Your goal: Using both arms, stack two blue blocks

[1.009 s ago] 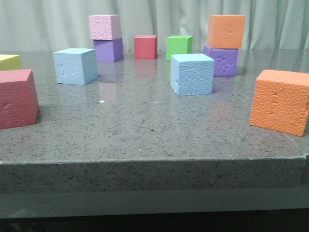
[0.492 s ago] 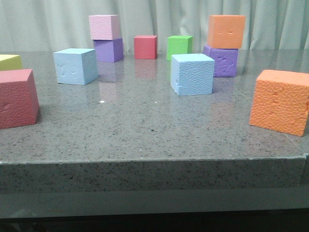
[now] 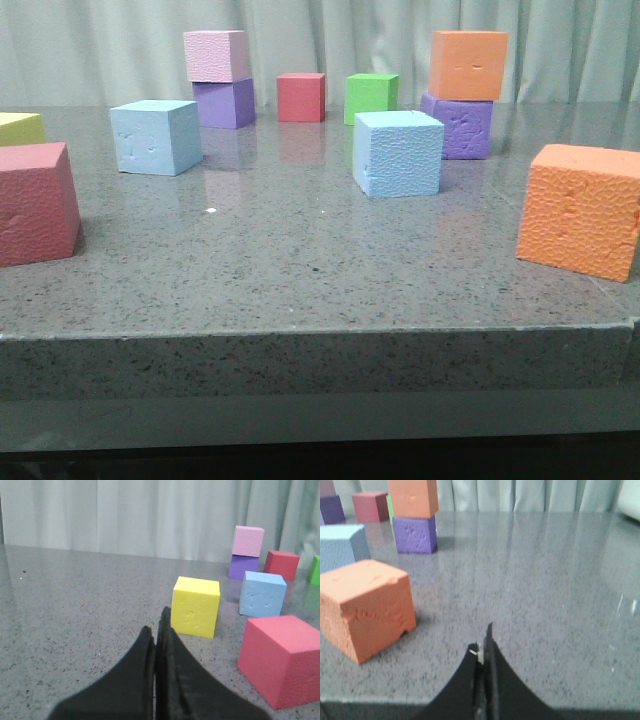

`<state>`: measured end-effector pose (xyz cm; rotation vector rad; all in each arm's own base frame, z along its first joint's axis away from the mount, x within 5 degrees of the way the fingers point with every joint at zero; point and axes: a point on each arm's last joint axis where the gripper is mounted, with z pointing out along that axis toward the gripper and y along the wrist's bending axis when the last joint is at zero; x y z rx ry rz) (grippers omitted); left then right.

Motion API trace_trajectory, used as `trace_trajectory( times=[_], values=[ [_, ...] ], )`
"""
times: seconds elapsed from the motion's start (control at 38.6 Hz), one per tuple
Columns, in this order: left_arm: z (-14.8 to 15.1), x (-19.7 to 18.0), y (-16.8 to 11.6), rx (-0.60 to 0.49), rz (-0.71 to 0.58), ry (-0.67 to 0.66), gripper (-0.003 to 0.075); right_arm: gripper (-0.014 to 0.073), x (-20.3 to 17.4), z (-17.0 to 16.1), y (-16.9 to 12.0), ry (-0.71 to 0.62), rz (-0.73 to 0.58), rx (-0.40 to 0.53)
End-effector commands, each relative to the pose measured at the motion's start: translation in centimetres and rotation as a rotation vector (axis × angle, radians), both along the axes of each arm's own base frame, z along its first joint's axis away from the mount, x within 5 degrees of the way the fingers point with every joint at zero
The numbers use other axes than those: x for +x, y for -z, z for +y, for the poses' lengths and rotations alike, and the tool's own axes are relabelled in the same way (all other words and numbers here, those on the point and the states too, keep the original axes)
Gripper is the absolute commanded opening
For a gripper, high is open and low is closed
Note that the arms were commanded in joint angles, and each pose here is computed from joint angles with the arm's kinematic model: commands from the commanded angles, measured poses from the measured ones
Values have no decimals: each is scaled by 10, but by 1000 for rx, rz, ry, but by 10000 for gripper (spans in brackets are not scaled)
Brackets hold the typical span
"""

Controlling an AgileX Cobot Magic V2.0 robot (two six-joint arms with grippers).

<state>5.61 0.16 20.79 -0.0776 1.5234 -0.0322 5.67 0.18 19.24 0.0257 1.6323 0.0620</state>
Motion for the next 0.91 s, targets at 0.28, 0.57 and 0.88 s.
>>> trace_trajectory(
  times=[0.28,0.57,0.88],
  values=[
    [2,-5,-22,-27,-256,-14,-20,-72,-3,-2,-25,26,-271,-2],
    [2,-8,-30,-24,-352,-20,-20,-72,-7,-3,-36,37,-396,0],
    [2,-18,-62,-21,-473,-22,-20,-72,-16,-3,-72,34,-477,3]
  ],
)
